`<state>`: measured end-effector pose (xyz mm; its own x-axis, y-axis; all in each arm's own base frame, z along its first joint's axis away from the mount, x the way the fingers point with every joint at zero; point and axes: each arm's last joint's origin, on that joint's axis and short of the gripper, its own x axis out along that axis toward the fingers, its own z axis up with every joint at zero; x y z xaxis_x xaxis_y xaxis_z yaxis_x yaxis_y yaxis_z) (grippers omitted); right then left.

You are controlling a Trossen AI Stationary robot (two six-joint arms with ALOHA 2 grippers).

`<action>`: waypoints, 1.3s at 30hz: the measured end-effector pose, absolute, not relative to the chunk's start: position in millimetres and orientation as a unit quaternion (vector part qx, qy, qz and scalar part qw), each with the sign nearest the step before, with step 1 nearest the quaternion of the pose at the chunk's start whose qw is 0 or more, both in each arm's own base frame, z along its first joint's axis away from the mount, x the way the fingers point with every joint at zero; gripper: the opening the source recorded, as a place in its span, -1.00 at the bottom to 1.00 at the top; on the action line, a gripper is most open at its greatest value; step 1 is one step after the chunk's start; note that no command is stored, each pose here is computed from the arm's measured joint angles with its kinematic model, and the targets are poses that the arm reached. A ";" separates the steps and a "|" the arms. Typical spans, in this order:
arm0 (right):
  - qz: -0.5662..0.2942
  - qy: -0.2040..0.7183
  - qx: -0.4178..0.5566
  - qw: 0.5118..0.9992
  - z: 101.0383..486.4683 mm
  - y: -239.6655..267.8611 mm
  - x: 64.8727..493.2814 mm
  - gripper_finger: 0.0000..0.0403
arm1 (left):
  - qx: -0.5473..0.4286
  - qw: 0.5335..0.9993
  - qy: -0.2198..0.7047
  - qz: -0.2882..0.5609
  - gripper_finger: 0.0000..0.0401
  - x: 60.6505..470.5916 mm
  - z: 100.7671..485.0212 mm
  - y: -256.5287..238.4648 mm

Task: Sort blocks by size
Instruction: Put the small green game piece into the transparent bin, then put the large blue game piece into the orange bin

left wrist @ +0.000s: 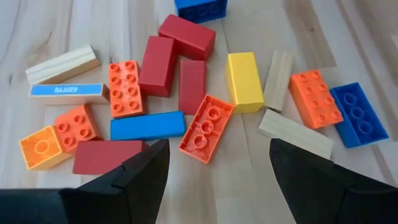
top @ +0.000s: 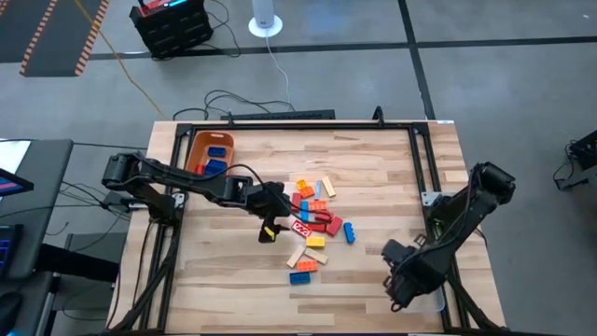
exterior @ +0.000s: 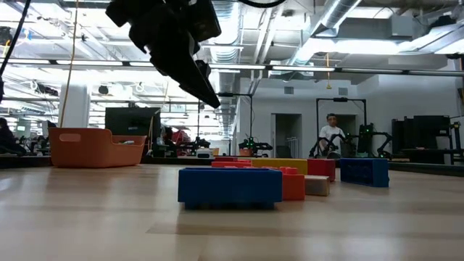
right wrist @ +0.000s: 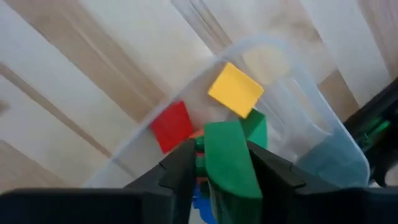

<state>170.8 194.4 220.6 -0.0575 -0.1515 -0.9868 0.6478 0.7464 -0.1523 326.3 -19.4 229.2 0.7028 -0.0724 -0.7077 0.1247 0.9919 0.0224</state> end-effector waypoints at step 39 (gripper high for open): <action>-0.278 0.555 0.224 0.751 189.4 79.3 270.4 0.17 | 0.022 0.919 0.392 0.032 0.36 301.7 191.1 -71.3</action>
